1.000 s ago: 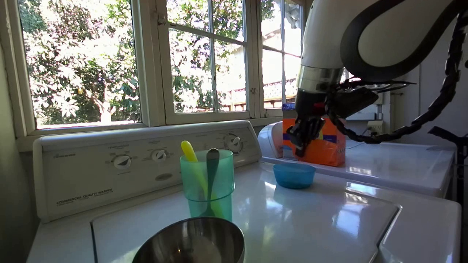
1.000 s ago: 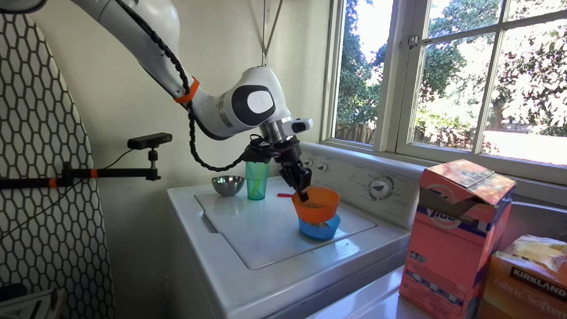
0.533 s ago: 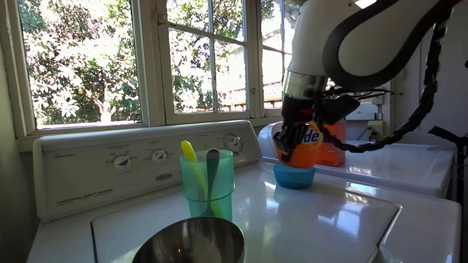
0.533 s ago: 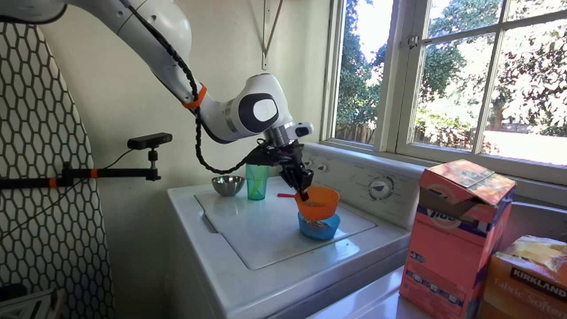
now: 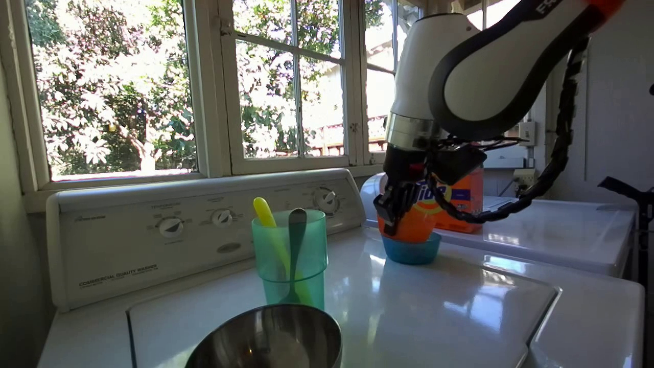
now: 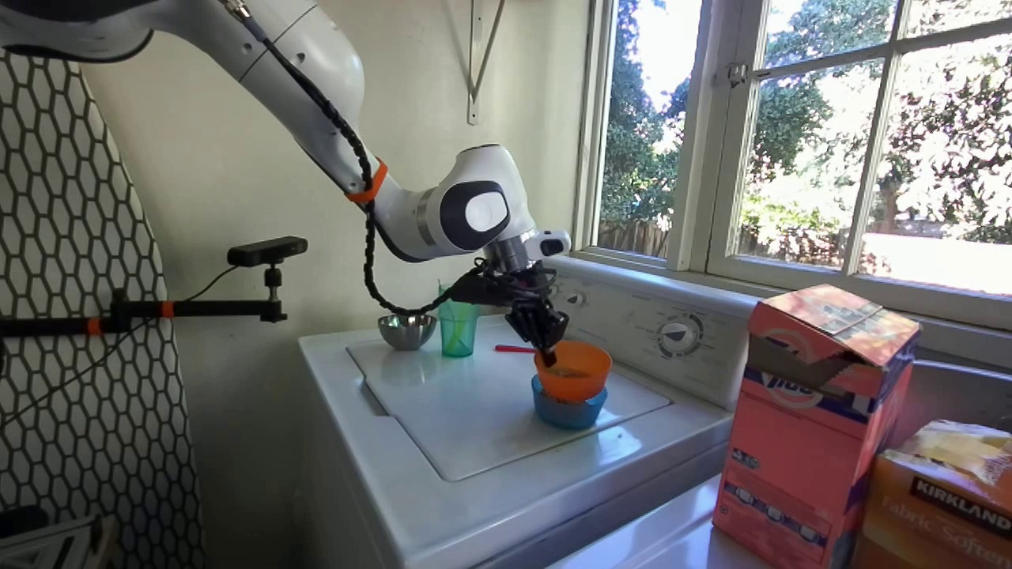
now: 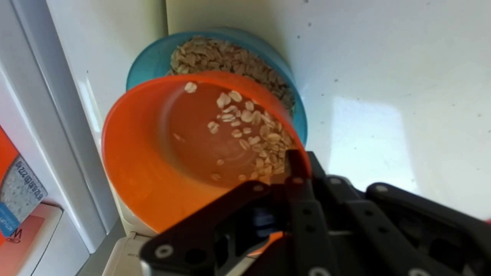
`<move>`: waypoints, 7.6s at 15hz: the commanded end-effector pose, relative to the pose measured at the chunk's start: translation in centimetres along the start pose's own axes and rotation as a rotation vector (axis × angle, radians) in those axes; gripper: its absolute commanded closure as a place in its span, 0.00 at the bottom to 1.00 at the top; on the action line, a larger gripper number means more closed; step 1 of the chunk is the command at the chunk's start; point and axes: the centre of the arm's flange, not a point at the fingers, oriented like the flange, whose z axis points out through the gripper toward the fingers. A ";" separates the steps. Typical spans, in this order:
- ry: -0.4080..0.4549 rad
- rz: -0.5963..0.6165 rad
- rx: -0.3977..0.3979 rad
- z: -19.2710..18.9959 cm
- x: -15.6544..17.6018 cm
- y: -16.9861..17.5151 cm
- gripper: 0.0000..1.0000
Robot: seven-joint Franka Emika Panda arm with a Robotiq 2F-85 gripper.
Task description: Stack the bowls together.
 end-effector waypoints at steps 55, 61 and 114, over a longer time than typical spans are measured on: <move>-0.400 0.100 0.147 -6.5 -3.4 -20.8 0.00; -0.300 0.043 0.140 -6.6 -2.3 -24.7 0.00; -0.483 1.016 0.032 -11.7 -6.1 7.6 0.99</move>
